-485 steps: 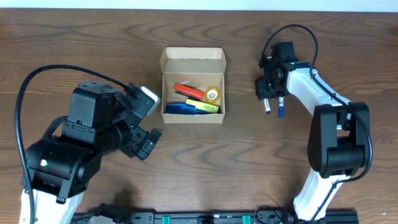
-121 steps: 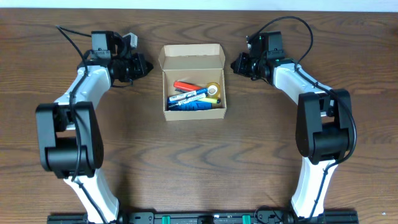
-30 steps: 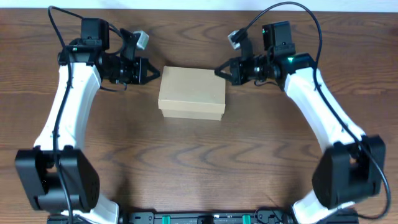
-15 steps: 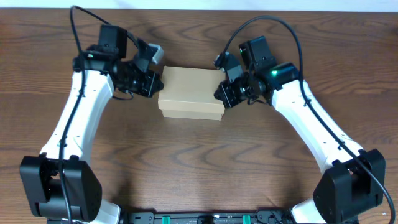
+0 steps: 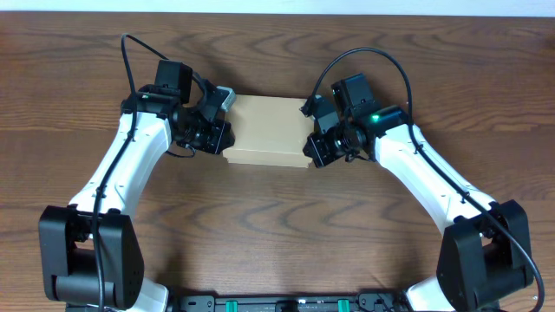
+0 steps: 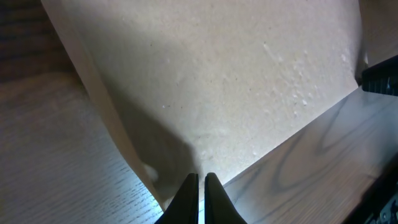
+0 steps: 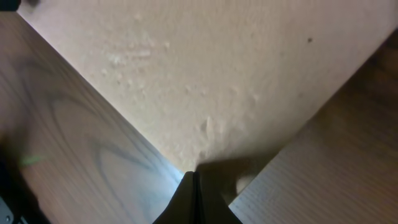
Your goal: Pack container
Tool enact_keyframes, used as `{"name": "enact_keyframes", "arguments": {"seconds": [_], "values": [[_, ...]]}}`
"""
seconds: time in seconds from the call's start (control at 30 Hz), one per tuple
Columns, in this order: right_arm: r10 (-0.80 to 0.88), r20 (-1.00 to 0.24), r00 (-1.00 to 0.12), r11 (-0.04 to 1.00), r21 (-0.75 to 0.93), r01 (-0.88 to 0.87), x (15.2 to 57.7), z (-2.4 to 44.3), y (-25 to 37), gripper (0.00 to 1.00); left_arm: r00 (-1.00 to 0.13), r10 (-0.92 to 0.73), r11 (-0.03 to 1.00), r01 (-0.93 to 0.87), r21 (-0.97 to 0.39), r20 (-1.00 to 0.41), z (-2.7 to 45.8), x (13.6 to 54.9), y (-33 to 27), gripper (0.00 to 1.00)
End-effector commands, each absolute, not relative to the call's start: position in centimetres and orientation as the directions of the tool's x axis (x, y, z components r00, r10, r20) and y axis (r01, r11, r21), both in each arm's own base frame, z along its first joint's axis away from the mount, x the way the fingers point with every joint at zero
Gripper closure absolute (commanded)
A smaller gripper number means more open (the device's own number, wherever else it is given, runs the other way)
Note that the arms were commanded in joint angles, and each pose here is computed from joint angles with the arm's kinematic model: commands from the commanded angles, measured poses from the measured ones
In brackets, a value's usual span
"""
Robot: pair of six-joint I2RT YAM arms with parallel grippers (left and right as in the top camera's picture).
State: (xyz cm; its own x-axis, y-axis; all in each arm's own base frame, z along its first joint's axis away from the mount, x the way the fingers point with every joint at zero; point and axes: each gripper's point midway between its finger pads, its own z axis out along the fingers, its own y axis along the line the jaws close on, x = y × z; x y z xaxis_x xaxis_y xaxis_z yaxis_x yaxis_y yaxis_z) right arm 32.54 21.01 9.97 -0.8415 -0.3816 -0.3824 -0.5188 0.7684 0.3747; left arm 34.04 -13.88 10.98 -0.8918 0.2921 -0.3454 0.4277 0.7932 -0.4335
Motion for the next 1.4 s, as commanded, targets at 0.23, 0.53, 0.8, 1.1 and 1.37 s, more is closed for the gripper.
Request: {"name": "enact_keyframes", "arguments": {"seconds": [0.23, 0.53, 0.8, 1.1, 1.37], "values": [[-0.38, -0.446, -0.81, 0.76, 0.349, -0.548, 33.6, 13.0, 21.7, 0.99, -0.92, 0.272, 0.812, 0.377, -0.446, -0.283, 10.4, 33.1, -13.5, 0.94], [-0.319, -0.592, -0.74, 0.79, 0.266, -0.552, 35.2, 18.7, 19.8, 0.99, -0.914, 0.266, 0.845, 0.374, -0.383, -0.307, 11.5, 33.0, -12.5, 0.94], [-0.268, -0.644, -0.717, 0.812, 0.25, -0.528, 35.4, 21.4, 17.8, 0.99, -0.92, 0.238, 0.864, 0.348, -0.365, -0.312, 10.5, 33.8, -12.3, 0.94], [-0.265, -0.622, -0.737, 0.834, 0.237, -0.499, 35.4, 20.7, 16.8, 0.98, -0.927, 0.229, 0.865, 0.334, -0.374, -0.296, 9.0, 33.1, -12.7, 0.94], [-0.27, -0.597, -0.755, 0.856, 0.209, -0.472, 35.3, 20.1, 16.0, 0.98, -0.925, 0.186, 0.866, 0.314, -0.39, -0.332, 11.0, 33.1, -13.0, 0.94]]}}
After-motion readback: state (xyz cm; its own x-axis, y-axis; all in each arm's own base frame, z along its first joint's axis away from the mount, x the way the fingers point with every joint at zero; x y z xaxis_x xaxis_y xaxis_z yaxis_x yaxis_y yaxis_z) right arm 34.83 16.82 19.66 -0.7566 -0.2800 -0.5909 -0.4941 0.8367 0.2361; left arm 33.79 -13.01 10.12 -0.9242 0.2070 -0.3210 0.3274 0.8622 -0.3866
